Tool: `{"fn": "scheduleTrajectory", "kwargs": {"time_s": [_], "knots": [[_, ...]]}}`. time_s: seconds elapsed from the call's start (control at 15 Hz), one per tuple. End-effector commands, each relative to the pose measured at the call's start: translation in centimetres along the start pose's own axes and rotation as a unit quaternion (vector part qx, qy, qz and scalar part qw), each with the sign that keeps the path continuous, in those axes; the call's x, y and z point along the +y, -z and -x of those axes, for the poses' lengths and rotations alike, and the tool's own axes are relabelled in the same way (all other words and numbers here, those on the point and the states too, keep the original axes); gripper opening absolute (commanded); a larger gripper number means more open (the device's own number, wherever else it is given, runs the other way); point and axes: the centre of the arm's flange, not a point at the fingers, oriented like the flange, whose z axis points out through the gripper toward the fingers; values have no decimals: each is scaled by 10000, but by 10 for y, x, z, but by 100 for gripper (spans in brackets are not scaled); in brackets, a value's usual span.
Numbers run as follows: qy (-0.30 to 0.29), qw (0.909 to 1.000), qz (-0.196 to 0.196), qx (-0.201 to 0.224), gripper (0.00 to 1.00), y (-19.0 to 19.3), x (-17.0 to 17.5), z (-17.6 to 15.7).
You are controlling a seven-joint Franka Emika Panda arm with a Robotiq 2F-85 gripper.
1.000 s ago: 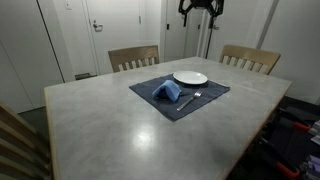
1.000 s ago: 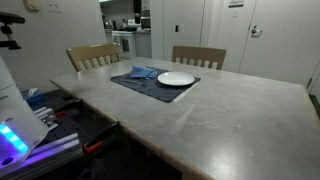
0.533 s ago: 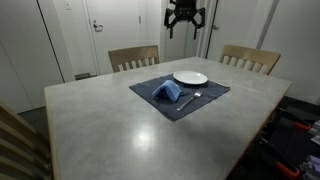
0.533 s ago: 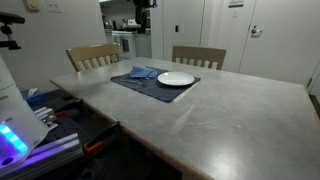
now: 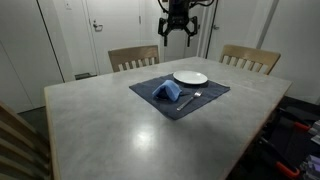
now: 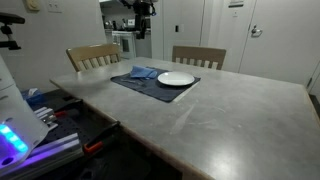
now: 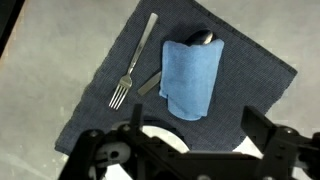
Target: Use the blue towel to wipe the plate
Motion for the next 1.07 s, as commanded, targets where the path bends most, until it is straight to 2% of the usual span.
{"fn": "scheduleTrajectory", "kwargs": {"time_s": [0.0,1.0], "knots": [[58,10000,57,-13,100,-1,-3,3],[465,9988,173,46,100,-42,-47,40]]}}
